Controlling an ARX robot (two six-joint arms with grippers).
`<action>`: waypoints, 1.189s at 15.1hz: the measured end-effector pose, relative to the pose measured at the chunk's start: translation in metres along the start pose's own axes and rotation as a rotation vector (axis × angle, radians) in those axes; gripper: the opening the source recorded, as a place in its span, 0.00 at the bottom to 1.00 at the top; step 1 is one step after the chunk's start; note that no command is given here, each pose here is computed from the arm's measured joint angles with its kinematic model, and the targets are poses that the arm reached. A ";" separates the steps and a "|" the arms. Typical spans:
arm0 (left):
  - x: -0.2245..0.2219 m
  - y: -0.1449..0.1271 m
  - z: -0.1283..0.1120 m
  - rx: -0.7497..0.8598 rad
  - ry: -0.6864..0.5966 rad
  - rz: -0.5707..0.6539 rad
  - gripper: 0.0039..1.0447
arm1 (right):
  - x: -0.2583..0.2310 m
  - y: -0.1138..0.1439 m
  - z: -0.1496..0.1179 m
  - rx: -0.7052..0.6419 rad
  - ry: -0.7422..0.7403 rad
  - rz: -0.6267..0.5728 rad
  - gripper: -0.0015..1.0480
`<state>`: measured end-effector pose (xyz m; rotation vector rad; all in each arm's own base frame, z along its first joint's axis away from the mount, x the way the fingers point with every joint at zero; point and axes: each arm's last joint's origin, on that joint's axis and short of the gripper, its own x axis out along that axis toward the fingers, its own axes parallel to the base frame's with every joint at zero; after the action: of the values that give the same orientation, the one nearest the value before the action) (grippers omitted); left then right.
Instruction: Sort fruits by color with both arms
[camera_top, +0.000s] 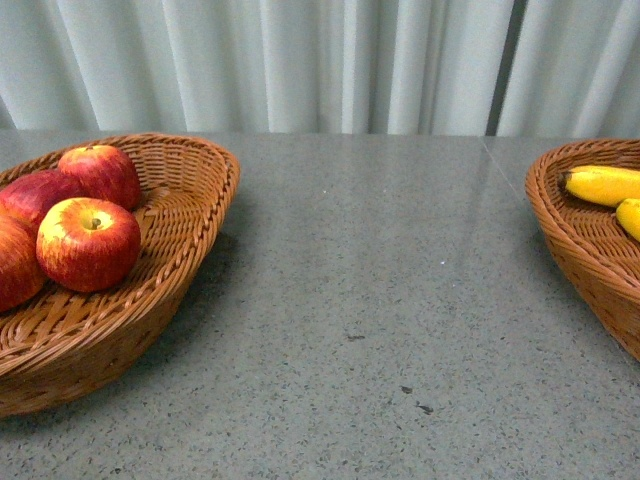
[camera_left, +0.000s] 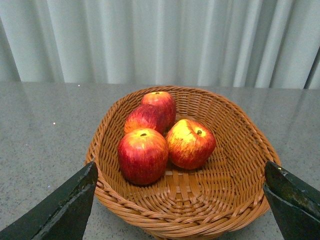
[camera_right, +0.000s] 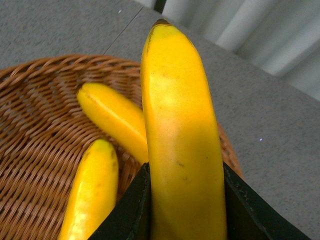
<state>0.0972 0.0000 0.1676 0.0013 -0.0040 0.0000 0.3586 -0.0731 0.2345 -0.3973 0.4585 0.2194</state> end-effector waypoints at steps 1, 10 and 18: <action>0.000 0.000 0.000 0.000 0.000 0.000 0.94 | 0.000 0.003 -0.008 -0.012 0.020 0.020 0.30; 0.000 0.000 0.000 0.000 0.000 0.000 0.94 | -0.009 0.005 -0.001 -0.030 -0.063 0.072 0.93; 0.000 0.000 0.000 0.000 0.000 0.000 0.94 | -0.132 0.027 0.015 0.304 -0.494 0.234 0.94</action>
<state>0.0973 0.0000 0.1676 0.0013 -0.0036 0.0000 0.2413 -0.0583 0.2999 0.0167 0.0458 0.4545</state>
